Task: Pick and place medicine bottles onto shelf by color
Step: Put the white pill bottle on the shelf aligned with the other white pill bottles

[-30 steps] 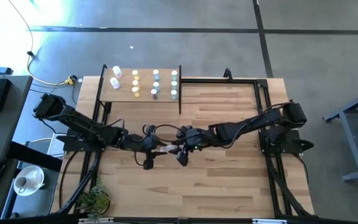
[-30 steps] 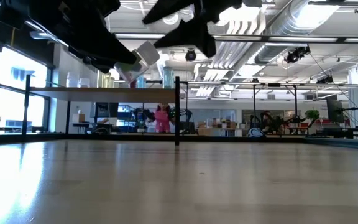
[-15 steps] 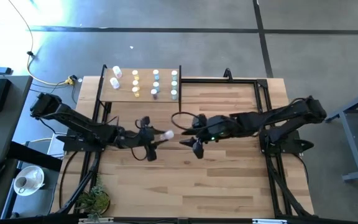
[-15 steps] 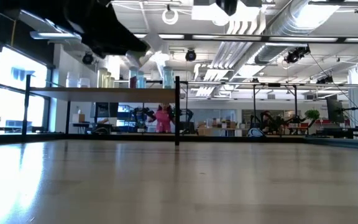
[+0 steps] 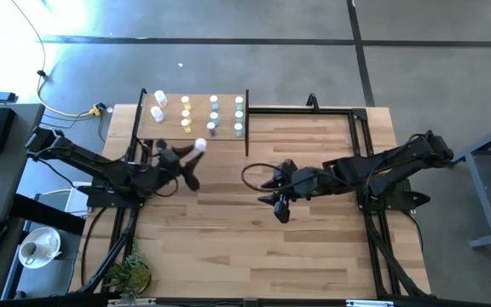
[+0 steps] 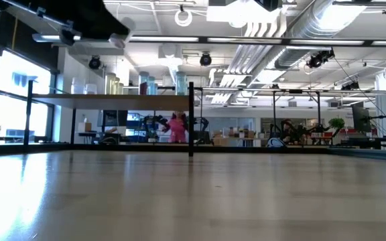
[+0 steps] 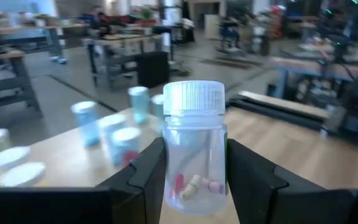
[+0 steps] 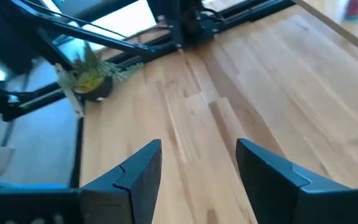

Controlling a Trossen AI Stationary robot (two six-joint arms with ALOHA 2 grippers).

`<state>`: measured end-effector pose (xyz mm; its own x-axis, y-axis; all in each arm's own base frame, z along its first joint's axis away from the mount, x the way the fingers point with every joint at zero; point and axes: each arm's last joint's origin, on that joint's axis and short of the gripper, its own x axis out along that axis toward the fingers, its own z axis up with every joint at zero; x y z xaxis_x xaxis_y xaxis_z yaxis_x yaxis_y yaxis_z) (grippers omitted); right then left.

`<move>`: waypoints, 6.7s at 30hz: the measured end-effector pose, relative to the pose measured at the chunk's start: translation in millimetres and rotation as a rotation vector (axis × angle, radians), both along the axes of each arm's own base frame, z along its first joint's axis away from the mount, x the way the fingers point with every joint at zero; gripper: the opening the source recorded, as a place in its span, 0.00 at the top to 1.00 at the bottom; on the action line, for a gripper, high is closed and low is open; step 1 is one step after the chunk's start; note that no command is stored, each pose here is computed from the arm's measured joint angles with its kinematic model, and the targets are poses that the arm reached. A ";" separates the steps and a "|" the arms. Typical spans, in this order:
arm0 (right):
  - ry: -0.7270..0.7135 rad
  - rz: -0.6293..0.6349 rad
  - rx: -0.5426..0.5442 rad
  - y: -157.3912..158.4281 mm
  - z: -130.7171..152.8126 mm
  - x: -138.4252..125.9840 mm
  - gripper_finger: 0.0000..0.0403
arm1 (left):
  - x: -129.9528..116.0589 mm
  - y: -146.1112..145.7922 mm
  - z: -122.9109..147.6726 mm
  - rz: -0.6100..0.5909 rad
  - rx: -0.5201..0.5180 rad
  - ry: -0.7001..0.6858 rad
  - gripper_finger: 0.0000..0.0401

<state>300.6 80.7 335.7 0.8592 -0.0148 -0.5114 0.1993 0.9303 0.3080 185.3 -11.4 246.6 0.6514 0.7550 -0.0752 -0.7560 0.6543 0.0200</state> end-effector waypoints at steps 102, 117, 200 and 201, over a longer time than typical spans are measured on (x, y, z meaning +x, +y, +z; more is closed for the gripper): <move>-0.280 0.061 -0.406 -31.2 28.1 18.8 0.51 | -85.8 22.5 13.7 -0.008 0.080 -0.010 0.67; -0.459 0.133 -0.599 -46.4 10.3 66.3 0.51 | -82.0 15.6 11.9 -0.334 0.106 0.024 0.67; -0.699 0.196 -0.340 -48.9 -74.0 135.5 0.51 | -17.9 -4.4 18.6 -0.769 0.056 -0.207 0.67; -0.698 0.196 -0.340 -48.8 -74.0 135.5 0.51 | -16.6 -4.6 19.1 -0.769 0.057 -0.219 0.67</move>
